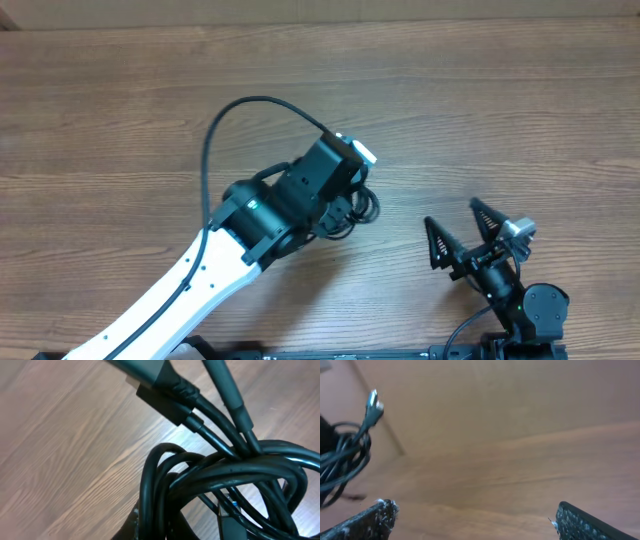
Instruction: Untangle cables
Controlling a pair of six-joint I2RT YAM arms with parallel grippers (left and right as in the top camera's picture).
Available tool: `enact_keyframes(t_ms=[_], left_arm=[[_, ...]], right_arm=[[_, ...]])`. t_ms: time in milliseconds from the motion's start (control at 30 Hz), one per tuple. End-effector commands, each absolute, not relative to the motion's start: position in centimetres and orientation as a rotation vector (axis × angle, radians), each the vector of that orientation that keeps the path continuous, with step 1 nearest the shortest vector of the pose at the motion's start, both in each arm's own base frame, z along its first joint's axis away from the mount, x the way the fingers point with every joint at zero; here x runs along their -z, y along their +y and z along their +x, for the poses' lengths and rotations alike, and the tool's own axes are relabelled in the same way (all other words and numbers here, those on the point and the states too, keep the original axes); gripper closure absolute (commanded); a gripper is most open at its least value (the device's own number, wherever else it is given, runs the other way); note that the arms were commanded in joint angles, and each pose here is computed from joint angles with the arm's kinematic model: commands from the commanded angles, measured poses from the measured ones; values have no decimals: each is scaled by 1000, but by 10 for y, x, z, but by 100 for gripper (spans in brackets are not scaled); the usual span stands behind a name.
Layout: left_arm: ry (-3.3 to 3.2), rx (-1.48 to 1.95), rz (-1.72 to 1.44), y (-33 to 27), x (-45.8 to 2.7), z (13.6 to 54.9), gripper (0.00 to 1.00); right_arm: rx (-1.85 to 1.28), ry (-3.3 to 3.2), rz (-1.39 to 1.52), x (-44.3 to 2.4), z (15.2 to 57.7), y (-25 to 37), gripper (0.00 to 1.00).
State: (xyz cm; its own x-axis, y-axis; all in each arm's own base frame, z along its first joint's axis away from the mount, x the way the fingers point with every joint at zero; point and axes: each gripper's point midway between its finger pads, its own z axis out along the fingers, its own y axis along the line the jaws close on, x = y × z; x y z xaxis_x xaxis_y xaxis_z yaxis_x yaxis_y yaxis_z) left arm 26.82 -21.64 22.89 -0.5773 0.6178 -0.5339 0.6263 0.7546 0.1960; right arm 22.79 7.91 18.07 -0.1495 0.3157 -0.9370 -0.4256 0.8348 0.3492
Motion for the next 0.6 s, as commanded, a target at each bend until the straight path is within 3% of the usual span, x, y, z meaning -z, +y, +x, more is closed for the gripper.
enact_keyframes(t_ms=[0, 367, 567], left_arm=[[2325, -39, 609, -189, -264, 275, 96], [2312, 134, 259, -176, -292, 266, 96], [2332, 208, 341, -189, -289, 259, 96]], right_arm=[[-797, 1582, -94, -204, 215, 94, 0], [-854, 1619, -77, -278, 190, 97, 0], [-865, 1742, -144, -303, 187, 107, 0]])
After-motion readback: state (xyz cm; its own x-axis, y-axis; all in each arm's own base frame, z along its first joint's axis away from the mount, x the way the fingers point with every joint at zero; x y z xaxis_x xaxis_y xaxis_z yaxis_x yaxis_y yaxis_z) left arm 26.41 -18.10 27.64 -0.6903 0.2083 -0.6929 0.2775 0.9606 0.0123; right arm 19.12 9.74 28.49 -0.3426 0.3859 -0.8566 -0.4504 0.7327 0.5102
